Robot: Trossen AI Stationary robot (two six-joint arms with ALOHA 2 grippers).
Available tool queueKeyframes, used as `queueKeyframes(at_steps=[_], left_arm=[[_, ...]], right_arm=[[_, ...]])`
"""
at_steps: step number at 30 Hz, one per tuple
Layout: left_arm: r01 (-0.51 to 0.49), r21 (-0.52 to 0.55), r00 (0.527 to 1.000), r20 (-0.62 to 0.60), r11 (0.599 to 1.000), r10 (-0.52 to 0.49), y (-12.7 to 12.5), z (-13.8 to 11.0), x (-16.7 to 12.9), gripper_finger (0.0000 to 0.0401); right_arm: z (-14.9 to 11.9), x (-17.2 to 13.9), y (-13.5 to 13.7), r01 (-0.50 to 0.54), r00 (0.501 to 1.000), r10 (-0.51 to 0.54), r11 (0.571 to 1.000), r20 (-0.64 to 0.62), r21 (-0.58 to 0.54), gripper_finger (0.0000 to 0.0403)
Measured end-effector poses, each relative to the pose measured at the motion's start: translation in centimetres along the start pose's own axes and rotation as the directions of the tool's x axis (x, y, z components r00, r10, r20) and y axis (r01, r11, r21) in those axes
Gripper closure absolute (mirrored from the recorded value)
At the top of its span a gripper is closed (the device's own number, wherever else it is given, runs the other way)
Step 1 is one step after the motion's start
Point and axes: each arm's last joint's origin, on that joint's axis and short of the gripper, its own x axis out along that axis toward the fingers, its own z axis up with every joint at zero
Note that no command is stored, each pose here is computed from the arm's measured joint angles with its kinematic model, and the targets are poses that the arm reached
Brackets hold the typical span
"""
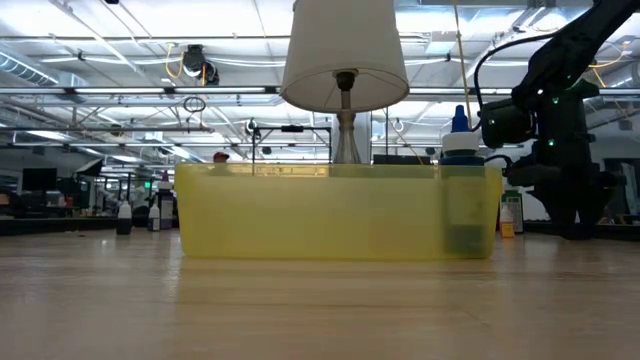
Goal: Pick & Place food coloring
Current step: Put the purple food coloring bottle into the yellow bin
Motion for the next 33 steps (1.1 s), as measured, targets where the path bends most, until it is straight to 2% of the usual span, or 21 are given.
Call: queueKeyframes(at_steps=[12,22,33], left_arm=[[0.0,0.0,1.0,0.0,1.0,0.0,0.0,0.01,-0.01,0.0334],[0.0,0.0,1.0,0.0,1.0,0.0,0.0,0.01,0.0,0.0334],[0.0,0.0,1.0,0.0,1.0,0.0,0.0,0.0,0.0,0.0334]], right_arm=[[0.45,-0.01,0.13,0.002,0.999,-0.002,1.0,0.054,-0.001,0.0208],[0.1,-0.06,-0.02,0.016,1.0,-0.016,1.0,0.021,0.004,0.025],[0.12,-0.06,-0.01,0.012,1.0,-0.012,1.0,0.022,0.001,0.0255]])
